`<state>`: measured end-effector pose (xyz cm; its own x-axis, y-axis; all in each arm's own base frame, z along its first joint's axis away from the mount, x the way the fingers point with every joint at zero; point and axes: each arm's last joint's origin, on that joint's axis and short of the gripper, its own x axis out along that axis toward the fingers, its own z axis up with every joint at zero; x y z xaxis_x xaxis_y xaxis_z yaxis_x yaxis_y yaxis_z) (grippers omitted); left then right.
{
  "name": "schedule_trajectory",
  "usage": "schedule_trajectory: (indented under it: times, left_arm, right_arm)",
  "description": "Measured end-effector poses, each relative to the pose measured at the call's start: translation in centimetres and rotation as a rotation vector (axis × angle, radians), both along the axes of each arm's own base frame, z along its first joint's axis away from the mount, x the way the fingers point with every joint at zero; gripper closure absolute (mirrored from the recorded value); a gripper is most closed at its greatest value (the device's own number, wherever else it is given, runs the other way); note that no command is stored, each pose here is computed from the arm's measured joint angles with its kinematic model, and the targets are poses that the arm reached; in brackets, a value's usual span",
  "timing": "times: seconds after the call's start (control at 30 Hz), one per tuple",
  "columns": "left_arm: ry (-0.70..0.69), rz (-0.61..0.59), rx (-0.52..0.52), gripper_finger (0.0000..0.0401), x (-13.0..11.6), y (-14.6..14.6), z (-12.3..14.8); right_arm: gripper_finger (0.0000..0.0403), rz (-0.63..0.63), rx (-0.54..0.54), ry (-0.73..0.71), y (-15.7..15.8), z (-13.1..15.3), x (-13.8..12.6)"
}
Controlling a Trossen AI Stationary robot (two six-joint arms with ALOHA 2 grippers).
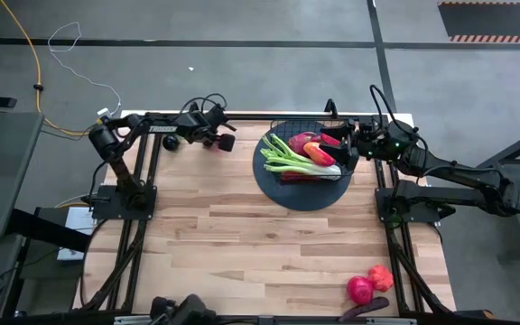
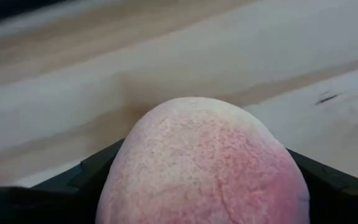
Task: Build produce basket
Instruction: Put the peach into the black wire basket
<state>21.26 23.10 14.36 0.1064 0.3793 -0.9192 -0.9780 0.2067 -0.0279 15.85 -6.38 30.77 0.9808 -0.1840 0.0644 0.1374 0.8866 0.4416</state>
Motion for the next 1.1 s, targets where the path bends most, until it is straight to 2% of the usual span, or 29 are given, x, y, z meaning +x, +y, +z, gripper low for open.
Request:
schedule_trajectory:
  times: [0.13, 0.3, 0.4, 0.47, 0.6, 0.73, 0.87, 1.1]
  left_arm:
    - [-0.072, -0.017, 0.07, 0.0091, -0.3, -0.3, 2.8]
    - [-0.301, -0.183, 0.323, 0.0091, -1.1, -1.7, 10.2]
    - [-0.482, -0.333, 0.532, 0.0084, -1.7, -4.2, 15.5]
    - [-0.6, -0.392, 0.655, 0.0082, -2.4, -6.2, 18.6]
    - [-0.795, -0.486, 0.814, 0.008, -3.8, -10.6, 22.9]
    - [-0.899, -0.586, 0.84, 0.0079, -4.1, -14.2, 24.4]
    - [-0.902, -0.641, 0.843, 0.0078, -3.3, -16.5, 24.4]
    - [-0.862, -0.645, 0.842, 0.0077, -1.7, -17.7, 23.8]
  right_arm:
    - [0.0008, -0.001, 0.0, 0.0, 0.0, 0.0, 0.0]
    - [0.0008, -0.002, -0.001, 0.0, 0.0, 0.0, 0.0]
    - [0.0008, -0.002, -0.002, 0.001, 0.0, 0.0, 0.0]
    - [0.0008, -0.003, -0.002, 0.001, 0.0, 0.0, 0.0]
    - [0.0008, -0.003, -0.002, 0.0, 0.0, 0.0, 0.0]
    - [0.0008, -0.004, -0.003, 0.001, 0.0, 0.0, 0.0]
    - [0.0008, -0.004, -0.003, 0.001, 0.0, 0.0, 0.0]
    - [0.0008, -0.003, -0.003, 0.001, 0.0, 0.0, 0.0]
